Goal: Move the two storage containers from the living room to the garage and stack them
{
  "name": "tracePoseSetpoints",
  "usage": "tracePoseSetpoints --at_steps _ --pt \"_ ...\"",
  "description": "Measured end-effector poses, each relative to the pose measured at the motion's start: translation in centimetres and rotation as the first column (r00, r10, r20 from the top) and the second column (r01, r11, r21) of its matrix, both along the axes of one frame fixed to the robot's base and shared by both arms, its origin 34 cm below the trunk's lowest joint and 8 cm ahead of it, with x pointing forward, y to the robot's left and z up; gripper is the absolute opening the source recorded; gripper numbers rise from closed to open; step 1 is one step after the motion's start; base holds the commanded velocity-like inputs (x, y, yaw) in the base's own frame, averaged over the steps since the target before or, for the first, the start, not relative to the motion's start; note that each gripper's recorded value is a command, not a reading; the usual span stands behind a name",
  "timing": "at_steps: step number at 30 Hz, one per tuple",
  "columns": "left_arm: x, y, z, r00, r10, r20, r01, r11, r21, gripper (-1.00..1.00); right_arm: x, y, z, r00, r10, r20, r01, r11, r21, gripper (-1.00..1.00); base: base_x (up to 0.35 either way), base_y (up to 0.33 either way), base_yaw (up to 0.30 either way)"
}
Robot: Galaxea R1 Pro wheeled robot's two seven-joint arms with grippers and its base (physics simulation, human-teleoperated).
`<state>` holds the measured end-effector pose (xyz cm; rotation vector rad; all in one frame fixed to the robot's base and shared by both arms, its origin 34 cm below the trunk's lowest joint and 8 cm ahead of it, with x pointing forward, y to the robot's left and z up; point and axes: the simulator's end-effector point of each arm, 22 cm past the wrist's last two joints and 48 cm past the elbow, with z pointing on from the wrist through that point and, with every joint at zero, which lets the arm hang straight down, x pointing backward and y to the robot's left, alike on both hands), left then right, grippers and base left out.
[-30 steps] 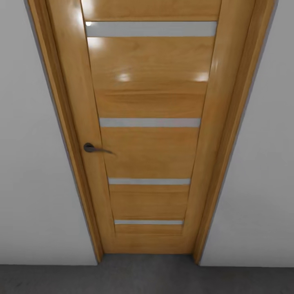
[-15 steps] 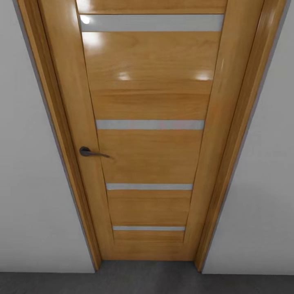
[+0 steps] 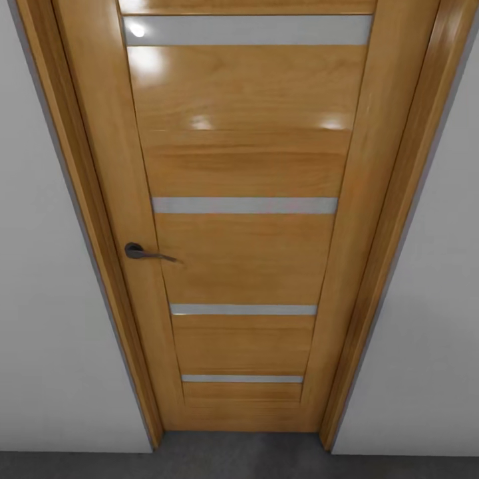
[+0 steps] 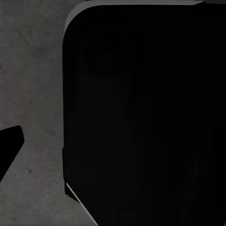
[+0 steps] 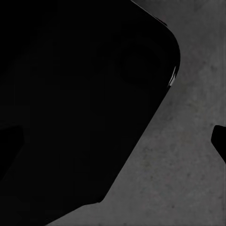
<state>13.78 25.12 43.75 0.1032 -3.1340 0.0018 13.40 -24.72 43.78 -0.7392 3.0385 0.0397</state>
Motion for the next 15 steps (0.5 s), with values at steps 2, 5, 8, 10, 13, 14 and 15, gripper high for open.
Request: tracePoseSetpoints --at_steps 2,5,8,10,13,14,15 --pt "0.0 -0.01 0.0 1.0 0.0 0.0 0.0 1.0 0.0 1.0 0.0 0.01 0.0 1.0 0.0 0.0 0.0 1.0 0.0 1.0 0.006 0.0 0.0" --pt "0.0 -0.02 0.0 1.0 0.0 0.0 0.0 1.0 0.0 1.0 0.0 0.04 0.0 1.0 0.0 0.0 0.0 1.0 0.001 1.0 0.002 0.0 0.0" --pt "0.0 -0.02 0.0 1.0 0.0 0.0 0.0 1.0 0.0 1.0 0.0 0.11 0.0 1.0 0.0 0.0 0.0 1.0 0.001 1.0 0.0 0.0 0.0" --pt "0.0 -0.01 0.0 1.0 0.0 0.0 0.0 1.0 0.0 1.0 0.0 0.14 0.0 1.0 0.001 0.0 -0.001 1.0 0.002 1.0 0.0 0.0 0.0" --pt "-0.01 0.02 0.0 1.0 0.0 -0.001 0.0 1.0 0.002 1.0 0.0 0.16 0.0 1.0 0.002 0.0 -0.002 1.0 0.002 1.0 0.0 0.0 0.0" --pt "-0.01 0.02 0.0 1.0 0.0 -0.001 0.0 1.0 0.002 1.0 0.0 0.16 0.0 1.0 0.002 0.0 -0.002 1.0 0.002 1.0 0.0 0.0 0.0" --pt "-0.01 0.03 0.0 1.0 0.0 -0.001 0.0 1.0 0.002 1.0 0.0 0.16 0.0 1.0 0.002 0.0 -0.002 1.0 0.002 1.0 0.0 0.0 0.0"
